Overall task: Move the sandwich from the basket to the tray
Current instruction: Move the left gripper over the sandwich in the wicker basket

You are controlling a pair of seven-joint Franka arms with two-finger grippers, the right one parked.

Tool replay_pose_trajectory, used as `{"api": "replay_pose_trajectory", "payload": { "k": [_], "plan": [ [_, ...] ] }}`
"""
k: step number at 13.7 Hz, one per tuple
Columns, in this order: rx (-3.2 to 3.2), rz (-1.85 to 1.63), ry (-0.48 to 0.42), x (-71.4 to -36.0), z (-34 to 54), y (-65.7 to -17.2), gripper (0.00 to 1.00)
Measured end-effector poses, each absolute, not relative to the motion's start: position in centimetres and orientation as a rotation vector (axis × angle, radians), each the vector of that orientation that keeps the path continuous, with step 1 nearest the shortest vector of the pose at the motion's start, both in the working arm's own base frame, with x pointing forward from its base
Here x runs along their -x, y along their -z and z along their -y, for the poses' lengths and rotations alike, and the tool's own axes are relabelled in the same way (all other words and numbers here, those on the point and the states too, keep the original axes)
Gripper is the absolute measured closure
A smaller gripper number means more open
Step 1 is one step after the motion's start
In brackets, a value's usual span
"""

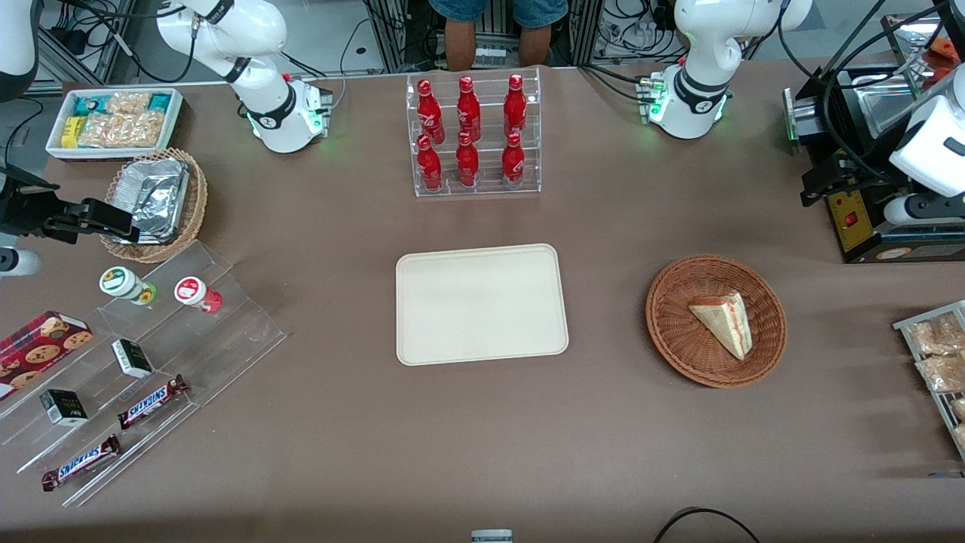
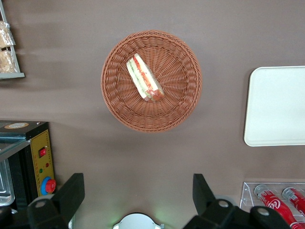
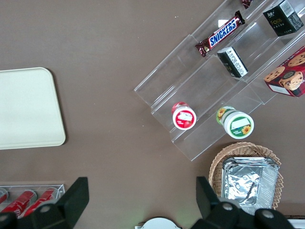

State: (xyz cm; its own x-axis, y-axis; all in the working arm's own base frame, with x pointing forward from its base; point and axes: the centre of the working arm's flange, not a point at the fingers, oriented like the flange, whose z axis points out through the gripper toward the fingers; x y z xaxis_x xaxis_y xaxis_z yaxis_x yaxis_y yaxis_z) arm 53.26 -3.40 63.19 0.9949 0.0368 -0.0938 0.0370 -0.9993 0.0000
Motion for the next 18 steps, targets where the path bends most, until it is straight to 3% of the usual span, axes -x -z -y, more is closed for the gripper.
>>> {"api": "replay_pose_trajectory", "payload": {
  "k": [8, 18],
  "plan": [
    [-3.132, -0.059, 0.198, -55.7, 3.5, -59.0, 0.00],
    [-3.125, -0.066, 0.231, -59.1, 3.5, -41.7, 0.00]
  ]
}}
